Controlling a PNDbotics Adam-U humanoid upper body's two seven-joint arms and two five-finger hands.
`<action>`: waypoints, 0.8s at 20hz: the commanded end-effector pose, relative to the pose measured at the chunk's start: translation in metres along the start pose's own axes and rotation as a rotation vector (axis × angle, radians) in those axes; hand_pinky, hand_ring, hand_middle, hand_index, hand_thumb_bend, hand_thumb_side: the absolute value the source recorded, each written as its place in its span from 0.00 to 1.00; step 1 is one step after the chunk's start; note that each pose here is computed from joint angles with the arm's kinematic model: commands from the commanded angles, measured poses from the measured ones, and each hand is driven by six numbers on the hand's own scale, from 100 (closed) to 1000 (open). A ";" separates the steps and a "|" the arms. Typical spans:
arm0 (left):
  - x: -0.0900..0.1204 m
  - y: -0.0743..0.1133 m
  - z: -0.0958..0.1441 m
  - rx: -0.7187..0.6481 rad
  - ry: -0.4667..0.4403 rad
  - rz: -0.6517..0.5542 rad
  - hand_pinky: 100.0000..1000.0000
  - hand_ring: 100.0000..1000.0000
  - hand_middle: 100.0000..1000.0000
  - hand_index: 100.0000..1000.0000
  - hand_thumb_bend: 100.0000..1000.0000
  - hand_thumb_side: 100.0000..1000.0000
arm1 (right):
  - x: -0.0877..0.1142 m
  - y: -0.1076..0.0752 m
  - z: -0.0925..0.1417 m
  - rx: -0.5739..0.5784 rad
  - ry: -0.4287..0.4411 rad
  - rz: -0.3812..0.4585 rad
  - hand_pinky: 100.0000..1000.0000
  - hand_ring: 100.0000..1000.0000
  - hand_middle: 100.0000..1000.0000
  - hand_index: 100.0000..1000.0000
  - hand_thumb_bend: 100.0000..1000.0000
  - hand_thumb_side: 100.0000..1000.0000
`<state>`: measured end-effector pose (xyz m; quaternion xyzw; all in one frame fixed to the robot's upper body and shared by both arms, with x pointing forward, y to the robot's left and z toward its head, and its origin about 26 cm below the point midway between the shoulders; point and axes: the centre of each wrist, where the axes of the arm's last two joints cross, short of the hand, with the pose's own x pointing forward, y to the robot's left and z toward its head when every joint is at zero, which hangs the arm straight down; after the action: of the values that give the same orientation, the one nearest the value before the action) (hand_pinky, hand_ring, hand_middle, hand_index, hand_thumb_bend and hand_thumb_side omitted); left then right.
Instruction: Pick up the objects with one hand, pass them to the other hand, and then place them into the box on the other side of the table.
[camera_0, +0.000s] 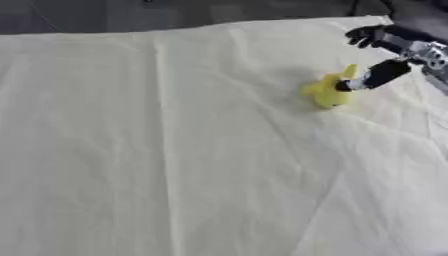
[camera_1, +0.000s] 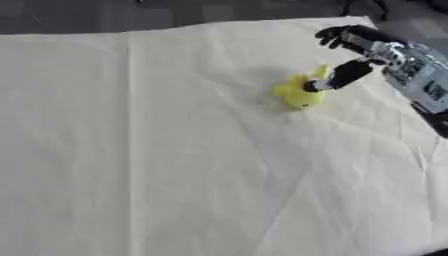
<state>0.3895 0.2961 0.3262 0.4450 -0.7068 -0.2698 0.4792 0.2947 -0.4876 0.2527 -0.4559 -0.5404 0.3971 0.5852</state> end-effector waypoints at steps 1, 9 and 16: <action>0.002 0.019 -0.001 0.048 -0.001 -0.016 0.78 0.68 0.66 0.74 0.09 0.32 | -0.001 -0.009 0.001 0.017 0.012 0.047 0.93 0.88 0.83 0.94 0.59 0.26; 0.005 0.019 -0.001 0.048 -0.002 -0.003 0.77 0.68 0.66 0.73 0.08 0.32 | -0.010 0.007 -0.001 0.021 0.090 0.081 0.92 0.87 0.80 0.92 0.54 0.24; 0.003 0.018 -0.001 0.046 0.013 0.005 0.77 0.67 0.65 0.73 0.07 0.33 | -0.010 0.016 -0.002 0.000 0.092 0.004 0.91 0.77 0.46 0.65 0.32 0.00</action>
<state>0.3894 0.2958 0.3269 0.4442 -0.7057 -0.2599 0.4870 0.2972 -0.4889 0.2272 -0.4628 -0.5143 0.3833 0.6119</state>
